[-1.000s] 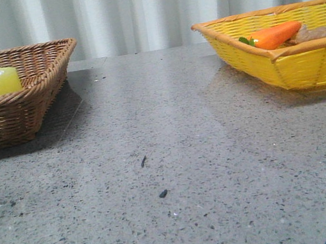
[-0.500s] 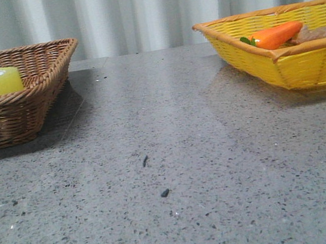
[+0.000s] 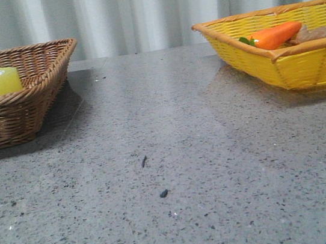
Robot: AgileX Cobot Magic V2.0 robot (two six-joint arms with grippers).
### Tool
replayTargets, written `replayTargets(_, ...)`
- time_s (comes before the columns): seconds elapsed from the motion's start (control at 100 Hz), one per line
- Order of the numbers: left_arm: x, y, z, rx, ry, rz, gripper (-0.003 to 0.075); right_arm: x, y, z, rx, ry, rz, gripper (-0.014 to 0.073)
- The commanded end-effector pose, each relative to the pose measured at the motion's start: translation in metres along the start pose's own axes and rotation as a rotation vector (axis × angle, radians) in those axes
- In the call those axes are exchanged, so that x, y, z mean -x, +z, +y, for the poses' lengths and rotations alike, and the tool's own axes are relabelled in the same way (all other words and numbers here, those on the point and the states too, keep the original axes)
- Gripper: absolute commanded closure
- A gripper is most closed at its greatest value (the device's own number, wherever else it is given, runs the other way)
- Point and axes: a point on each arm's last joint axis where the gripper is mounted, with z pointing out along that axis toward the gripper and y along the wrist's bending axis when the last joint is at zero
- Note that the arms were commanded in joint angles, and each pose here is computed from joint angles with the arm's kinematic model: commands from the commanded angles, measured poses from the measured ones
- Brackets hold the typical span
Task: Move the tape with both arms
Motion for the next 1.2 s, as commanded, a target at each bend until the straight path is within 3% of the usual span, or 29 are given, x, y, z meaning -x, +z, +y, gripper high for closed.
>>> replayTargets(0.0, 0.003, -0.001, 0.0, -0.007, -0.028, -0.067, 0.0741, 0.012, 0.0, 0.001, -0.001, -0.02, -0.082, 0.0657)
replayTargets(0.83, 0.003, -0.001, 0.0, -0.007, -0.028, -0.067, 0.0741, 0.012, 0.0, 0.001, -0.002, -0.02, -0.082, 0.0657)
replayTargets(0.97, 0.003, -0.001, 0.0, -0.007, -0.028, -0.067, 0.0741, -0.006, 0.012, -0.002, -0.111, -0.074, -0.026, 0.0657)
replayTargets(1.09, 0.003, -0.001, 0.0, -0.007, -0.028, -0.067, 0.0741, -0.038, 0.033, -0.004, -0.221, -0.09, 0.029, 0.0657)
replayTargets(1.19, 0.003, -0.001, 0.0, -0.007, -0.028, -0.067, 0.0741, -0.071, 0.053, -0.006, -0.271, -0.096, 0.002, 0.0657)
